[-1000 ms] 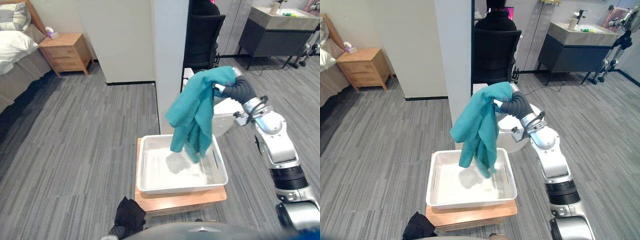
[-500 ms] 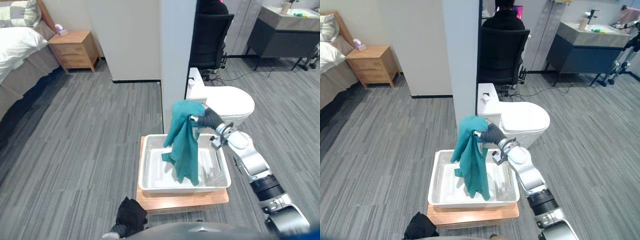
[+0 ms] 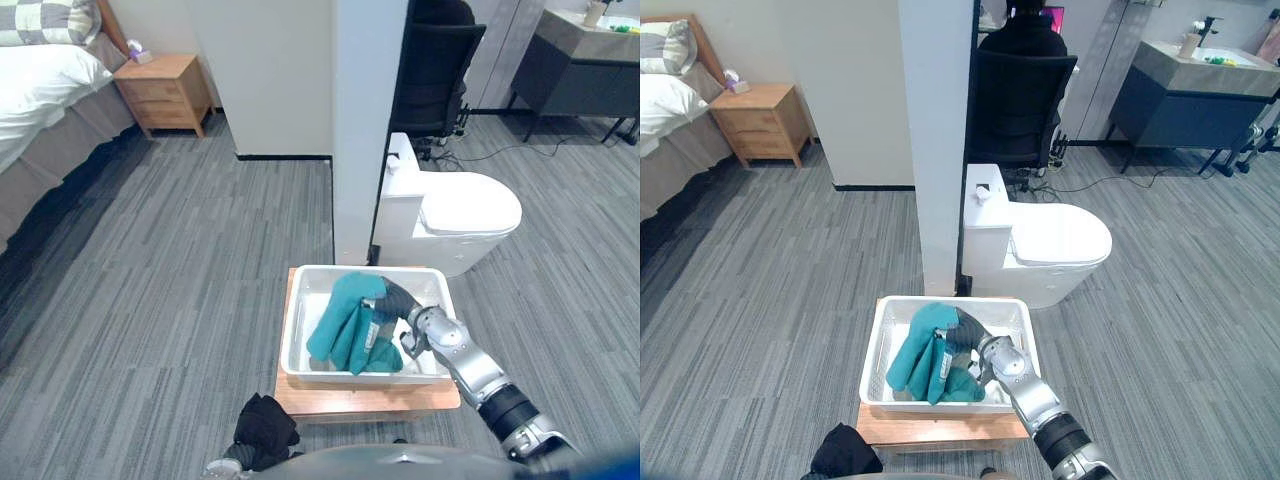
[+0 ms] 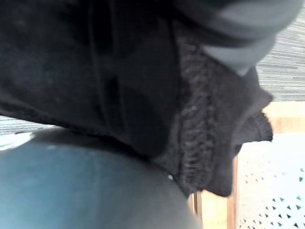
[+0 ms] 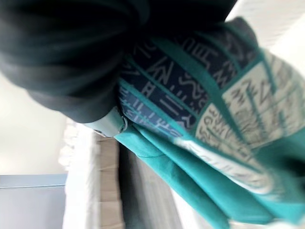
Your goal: Tidy the bed and pick cloth on bed and put in laundry
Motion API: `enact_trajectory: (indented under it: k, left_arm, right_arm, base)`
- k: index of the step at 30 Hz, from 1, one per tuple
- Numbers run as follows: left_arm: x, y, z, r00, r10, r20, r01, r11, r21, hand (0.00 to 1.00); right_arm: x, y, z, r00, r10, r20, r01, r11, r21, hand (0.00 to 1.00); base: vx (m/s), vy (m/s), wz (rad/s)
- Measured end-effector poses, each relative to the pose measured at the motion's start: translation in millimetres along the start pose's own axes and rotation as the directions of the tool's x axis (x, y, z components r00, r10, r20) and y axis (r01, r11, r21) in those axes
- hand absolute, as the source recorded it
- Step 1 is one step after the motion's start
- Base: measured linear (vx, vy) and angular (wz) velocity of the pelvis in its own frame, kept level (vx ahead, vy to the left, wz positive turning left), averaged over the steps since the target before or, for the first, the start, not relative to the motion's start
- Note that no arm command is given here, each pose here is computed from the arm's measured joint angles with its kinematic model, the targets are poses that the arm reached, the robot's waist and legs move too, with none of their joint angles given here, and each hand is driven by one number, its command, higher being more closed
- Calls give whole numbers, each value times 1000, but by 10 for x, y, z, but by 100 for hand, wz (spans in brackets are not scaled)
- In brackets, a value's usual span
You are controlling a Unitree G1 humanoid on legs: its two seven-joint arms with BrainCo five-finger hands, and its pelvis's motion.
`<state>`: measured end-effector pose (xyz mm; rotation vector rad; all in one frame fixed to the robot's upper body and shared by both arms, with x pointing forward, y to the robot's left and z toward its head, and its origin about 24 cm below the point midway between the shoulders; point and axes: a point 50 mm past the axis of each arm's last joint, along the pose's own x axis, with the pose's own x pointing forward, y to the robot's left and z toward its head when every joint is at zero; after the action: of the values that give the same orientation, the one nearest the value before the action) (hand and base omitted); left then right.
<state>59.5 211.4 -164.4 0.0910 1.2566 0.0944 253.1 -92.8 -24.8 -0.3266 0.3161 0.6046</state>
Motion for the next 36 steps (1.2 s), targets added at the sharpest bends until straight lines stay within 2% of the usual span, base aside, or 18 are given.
enact_trajectory:
  k: [8, 13, 14, 17, 25, 36]
  left_arm:
    - [24, -12, 266, 997, -5, 76, 4, 1000, 12, 100]
    - [30, -20, 459, 990, -10, 140, 6, 1000, 30, 100]
    - [26, -26, 517, 987, -15, 162, 8, 999, 43, 100]
    - [28, -46, 622, 980, -13, 199, 4, 999, 45, 100]
    - [24, -55, 640, 975, 2, 224, -10, 999, 37, 100]
    - [13, -40, 515, 981, 7, 194, -28, 994, 106, 100]
  right_arm:
    - [43, 46, -331, 985, -80, -154, 73, 996, -52, 100]
    - [176, -175, -164, 975, -184, -124, 170, 979, -113, 100]
    - [212, -242, -116, 970, -212, -118, 198, 973, -115, 0]
    - [217, -420, -132, 942, -304, -142, 289, 951, -113, 0]
    - [133, -643, -190, 884, -440, -158, 435, 898, -67, 0]
    - [-21, -561, -417, 875, -445, -190, 446, 894, -36, 0]
  base:
    - [7, 0, 10]
    - [-6, 4, 13]
    - [-15, -1, 4]
    - [-7, 4, 2]
    - [5, 5, 3]
    - [-14, -5, -1]
